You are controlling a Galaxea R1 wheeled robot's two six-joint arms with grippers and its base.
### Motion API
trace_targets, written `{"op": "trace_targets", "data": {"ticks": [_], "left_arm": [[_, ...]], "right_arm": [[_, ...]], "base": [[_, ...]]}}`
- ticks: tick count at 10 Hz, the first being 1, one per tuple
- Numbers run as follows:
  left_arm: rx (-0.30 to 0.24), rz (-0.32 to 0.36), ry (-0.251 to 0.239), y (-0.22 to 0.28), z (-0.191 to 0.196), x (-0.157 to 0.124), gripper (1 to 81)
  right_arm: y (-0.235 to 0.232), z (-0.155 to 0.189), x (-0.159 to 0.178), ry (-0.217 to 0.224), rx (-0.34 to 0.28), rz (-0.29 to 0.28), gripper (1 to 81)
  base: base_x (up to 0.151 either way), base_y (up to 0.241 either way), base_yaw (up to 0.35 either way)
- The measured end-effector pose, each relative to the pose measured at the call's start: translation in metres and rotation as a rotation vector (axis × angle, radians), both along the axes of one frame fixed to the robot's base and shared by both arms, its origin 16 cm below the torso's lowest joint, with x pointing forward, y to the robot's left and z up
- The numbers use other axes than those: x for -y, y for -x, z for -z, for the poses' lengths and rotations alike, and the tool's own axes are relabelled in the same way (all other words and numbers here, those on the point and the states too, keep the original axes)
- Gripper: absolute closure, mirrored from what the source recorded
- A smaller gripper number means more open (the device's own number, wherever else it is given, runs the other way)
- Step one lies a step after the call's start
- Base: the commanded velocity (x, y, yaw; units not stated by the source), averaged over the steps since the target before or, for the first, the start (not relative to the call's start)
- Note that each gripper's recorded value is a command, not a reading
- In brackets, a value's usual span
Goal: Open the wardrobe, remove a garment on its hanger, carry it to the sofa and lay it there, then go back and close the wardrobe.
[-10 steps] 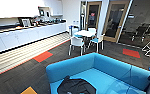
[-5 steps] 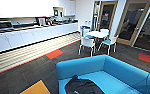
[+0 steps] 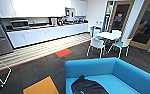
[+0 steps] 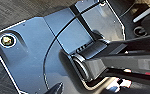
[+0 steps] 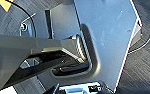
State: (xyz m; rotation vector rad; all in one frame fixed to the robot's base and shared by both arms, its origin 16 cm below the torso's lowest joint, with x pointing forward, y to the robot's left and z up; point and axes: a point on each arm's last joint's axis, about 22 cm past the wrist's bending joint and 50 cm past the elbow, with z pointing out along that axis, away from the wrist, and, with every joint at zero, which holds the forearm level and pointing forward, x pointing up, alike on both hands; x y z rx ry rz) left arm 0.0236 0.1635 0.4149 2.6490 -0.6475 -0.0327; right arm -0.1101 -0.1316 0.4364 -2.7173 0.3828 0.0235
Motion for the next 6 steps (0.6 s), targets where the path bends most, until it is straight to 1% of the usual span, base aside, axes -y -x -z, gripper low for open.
{"op": "trace_targets", "data": {"ticks": [6], "left_arm": [[-0.005,0.001,0.003,0.0048,-0.0006,0.0048,1.0]], "right_arm": [[0.0009,-0.0001,0.0000,0.000,-0.001,0.000,1.0]], "base": [[0.000,0.000,0.288]]}}
